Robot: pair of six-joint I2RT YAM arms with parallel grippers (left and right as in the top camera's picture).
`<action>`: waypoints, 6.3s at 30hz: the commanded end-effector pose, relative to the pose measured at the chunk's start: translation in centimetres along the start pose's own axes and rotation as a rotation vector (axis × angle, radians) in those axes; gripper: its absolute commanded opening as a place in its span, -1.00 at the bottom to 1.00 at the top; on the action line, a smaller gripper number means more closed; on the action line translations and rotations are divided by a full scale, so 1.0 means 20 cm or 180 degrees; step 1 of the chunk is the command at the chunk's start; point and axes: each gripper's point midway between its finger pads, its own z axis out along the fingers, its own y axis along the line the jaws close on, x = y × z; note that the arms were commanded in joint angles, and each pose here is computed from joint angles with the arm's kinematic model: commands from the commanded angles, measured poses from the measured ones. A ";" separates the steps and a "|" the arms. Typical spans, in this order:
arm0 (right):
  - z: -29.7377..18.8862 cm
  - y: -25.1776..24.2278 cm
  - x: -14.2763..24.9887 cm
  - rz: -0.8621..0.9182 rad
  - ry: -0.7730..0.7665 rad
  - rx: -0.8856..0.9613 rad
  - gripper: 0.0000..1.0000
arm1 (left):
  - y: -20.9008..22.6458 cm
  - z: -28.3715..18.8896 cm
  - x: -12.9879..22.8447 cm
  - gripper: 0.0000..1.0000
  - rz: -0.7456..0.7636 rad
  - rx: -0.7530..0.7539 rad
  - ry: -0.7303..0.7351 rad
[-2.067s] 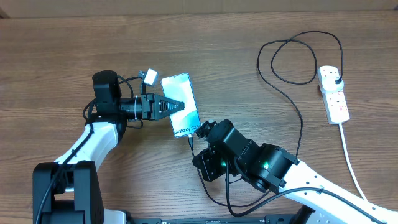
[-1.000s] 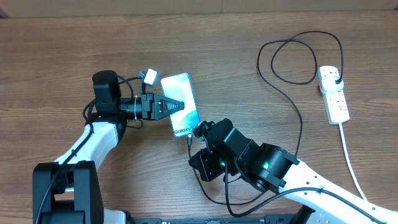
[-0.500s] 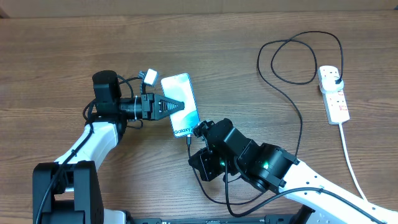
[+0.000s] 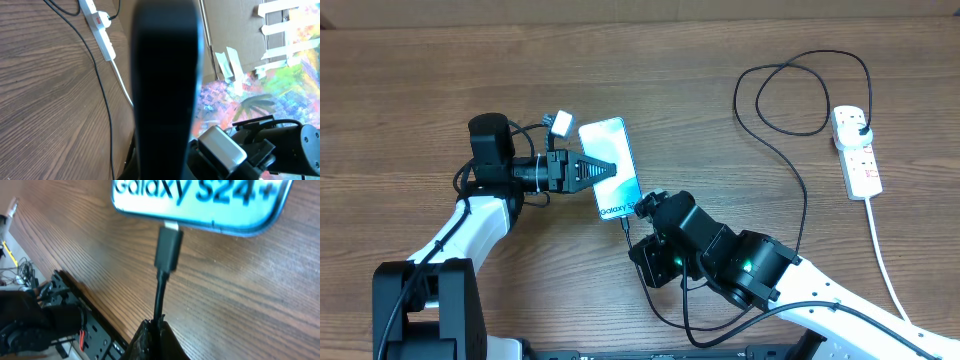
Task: Plug charger to phone and switch on socket
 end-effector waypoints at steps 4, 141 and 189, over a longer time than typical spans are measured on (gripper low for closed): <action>-0.02 0.00 -0.11 -0.0058 -0.0317 0.0042 -0.92 | -0.05 0.01 0.01 -0.92 0.0118 0.0113 0.0113; -0.39 0.04 -0.04 0.0221 -0.0352 0.0041 1.00 | 0.82 0.13 0.12 -0.88 -0.0482 -0.2118 0.0807; -0.44 -0.07 -0.24 0.1201 -0.1096 0.0360 1.00 | 1.00 -0.08 0.17 0.61 -0.0796 -0.3213 0.0787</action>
